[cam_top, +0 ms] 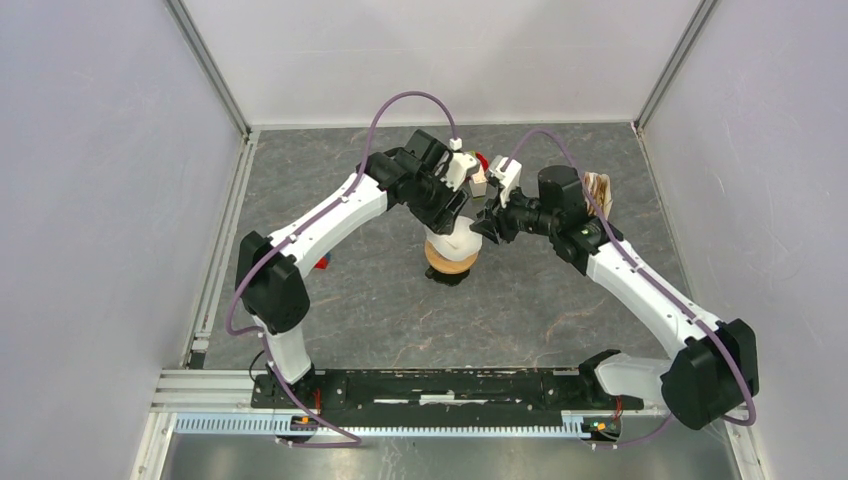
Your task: Place the coffee filter in the dripper
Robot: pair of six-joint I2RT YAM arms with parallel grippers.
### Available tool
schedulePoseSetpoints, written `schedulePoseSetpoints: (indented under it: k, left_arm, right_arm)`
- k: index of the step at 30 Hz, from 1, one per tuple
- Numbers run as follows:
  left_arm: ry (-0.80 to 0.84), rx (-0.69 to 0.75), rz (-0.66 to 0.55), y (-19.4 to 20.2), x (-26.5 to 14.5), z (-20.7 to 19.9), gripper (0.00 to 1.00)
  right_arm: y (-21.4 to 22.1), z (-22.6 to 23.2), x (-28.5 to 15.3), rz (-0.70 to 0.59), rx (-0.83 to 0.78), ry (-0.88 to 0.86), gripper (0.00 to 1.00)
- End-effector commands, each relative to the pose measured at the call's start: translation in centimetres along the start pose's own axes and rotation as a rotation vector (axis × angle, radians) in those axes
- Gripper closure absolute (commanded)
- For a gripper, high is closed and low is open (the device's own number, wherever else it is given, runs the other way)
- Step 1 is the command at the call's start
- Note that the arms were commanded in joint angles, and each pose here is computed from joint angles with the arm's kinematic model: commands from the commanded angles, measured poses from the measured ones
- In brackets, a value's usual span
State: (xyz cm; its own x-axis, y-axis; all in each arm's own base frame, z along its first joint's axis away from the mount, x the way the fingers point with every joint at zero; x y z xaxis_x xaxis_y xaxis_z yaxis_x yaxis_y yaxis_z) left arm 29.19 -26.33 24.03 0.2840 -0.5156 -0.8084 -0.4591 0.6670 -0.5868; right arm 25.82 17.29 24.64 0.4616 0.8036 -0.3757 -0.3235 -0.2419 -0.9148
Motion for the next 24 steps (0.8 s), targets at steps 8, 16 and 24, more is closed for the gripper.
schedulePoseSetpoints:
  k: [8,16,24]
  left_arm:
    - [-0.038,0.067,-0.059,0.4,1.5,0.4,0.39]
    - [-0.058,0.067,-0.086,1.3,1.5,0.3,0.39]
    - [-0.082,0.07,-0.1,1.5,2.0,0.5,0.39]
  right_arm:
    - [1.3,-0.5,1.0,0.02,0.01,0.005,0.6]
    - [1.8,-0.4,1.2,0.024,0.021,-0.002,0.61]
    - [2.2,-0.4,1.3,0.027,0.025,-0.007,0.61]
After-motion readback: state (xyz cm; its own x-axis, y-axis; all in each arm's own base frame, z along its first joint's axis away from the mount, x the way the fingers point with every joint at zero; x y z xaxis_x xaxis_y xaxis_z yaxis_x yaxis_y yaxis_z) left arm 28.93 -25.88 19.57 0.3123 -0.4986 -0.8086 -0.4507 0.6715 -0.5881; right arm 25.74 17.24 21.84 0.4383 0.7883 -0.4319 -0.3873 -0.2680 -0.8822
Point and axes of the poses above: each gripper's point midway between its finger pads, its own x axis out along the fingers, its own z axis along the line the jaws close on, y = z × x, the point moved 8 cm from there along -x, back along the fingers, and after that the axes turned 6 degrees about x, right-handed, at the moved point
